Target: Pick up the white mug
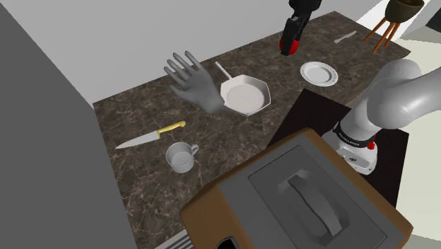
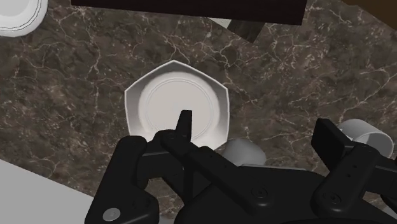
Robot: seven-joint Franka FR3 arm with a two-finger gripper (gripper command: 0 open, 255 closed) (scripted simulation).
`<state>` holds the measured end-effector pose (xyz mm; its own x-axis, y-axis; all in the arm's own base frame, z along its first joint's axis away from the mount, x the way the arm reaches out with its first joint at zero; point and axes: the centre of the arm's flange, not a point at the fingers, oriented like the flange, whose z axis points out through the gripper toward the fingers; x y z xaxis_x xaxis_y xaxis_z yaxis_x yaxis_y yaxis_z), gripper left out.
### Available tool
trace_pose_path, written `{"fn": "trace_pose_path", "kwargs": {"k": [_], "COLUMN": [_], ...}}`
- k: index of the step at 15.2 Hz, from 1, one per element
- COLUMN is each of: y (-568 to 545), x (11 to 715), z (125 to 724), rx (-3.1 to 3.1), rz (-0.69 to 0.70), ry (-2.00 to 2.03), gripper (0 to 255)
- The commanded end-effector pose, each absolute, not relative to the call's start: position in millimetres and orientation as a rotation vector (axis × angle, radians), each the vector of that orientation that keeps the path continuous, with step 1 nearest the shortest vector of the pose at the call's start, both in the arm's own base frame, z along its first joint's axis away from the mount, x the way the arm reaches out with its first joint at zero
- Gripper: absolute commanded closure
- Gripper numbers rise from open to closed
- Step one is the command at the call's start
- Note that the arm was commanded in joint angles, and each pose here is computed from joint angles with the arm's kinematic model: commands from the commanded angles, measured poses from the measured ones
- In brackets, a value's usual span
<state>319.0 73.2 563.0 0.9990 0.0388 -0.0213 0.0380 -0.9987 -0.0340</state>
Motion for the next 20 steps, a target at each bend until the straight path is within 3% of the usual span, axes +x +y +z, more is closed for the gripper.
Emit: {"fn": "trace_pose_path", "kwargs": {"k": [1, 20], "y": [95, 292], "x": [328, 412], "z": [549, 411], "rx": [-3.111, -3.148], "rz": [0.033, 0.035], "ry": [-0.054, -0.014], "gripper": [0, 0]}}
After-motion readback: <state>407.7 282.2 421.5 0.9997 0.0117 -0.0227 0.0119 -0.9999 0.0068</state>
